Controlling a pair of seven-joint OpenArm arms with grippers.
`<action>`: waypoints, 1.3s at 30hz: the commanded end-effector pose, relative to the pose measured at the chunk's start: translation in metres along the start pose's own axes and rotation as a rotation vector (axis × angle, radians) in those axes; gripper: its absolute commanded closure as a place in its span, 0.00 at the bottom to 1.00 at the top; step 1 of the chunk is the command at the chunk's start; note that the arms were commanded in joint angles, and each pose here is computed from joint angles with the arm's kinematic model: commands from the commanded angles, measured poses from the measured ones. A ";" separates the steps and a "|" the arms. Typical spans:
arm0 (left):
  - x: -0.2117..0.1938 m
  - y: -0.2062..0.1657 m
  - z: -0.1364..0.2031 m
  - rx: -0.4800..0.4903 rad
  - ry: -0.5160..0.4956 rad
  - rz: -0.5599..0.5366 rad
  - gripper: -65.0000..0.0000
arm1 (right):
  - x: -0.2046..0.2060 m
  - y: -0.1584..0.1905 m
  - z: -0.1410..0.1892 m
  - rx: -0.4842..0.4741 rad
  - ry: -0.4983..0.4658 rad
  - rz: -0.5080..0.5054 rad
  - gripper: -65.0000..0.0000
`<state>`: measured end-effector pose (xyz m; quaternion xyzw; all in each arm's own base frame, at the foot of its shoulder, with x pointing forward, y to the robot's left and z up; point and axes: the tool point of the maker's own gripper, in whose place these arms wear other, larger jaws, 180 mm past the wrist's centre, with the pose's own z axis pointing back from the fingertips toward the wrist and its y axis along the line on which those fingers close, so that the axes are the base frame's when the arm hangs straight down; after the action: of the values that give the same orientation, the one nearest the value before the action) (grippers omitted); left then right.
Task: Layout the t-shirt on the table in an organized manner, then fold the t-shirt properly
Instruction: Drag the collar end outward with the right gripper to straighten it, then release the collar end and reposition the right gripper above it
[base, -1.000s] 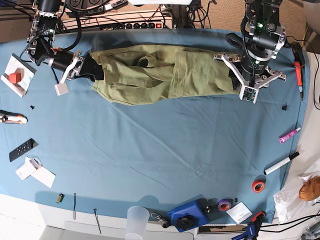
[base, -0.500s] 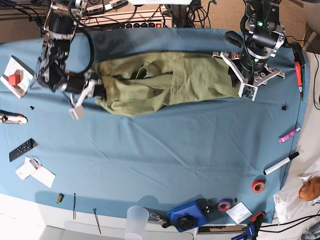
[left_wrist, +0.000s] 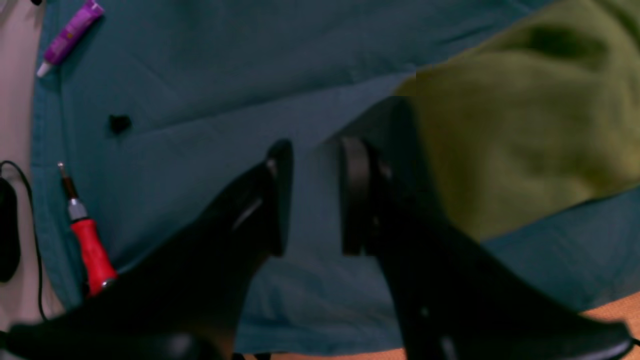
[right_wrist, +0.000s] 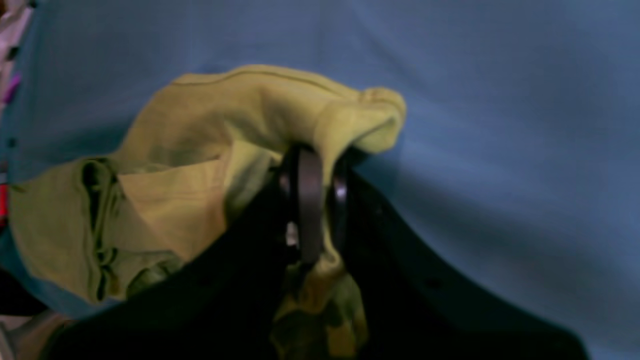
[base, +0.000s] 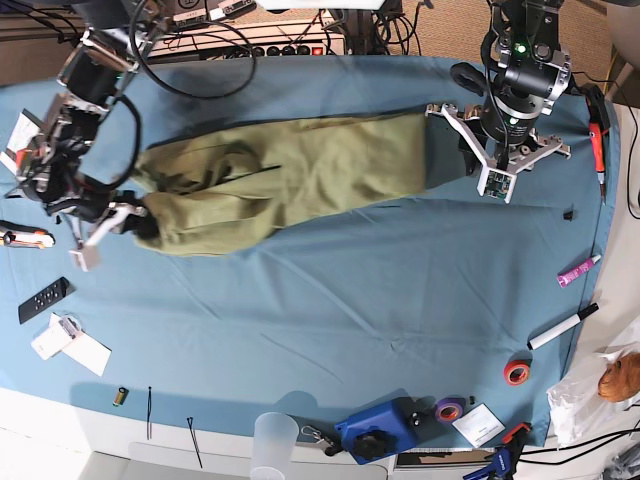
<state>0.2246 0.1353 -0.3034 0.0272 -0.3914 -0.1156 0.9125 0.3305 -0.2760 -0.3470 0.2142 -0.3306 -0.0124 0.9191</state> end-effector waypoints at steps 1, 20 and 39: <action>0.009 0.003 0.004 0.011 -0.042 -0.004 0.77 | 0.037 -0.003 0.017 -0.017 -0.103 0.050 1.00; 0.009 0.003 0.004 0.012 -0.042 -0.004 0.77 | 0.021 -0.052 0.054 -0.194 0.001 0.067 1.00; 0.009 0.003 0.004 0.011 -0.042 -0.004 0.77 | 0.000 -0.053 0.053 -0.180 0.068 0.091 0.69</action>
<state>0.2251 0.1352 -0.3029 0.0272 -0.3930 -0.1156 0.9118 0.2941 -0.3361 -0.3501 0.1253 -0.2807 -0.0011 0.9516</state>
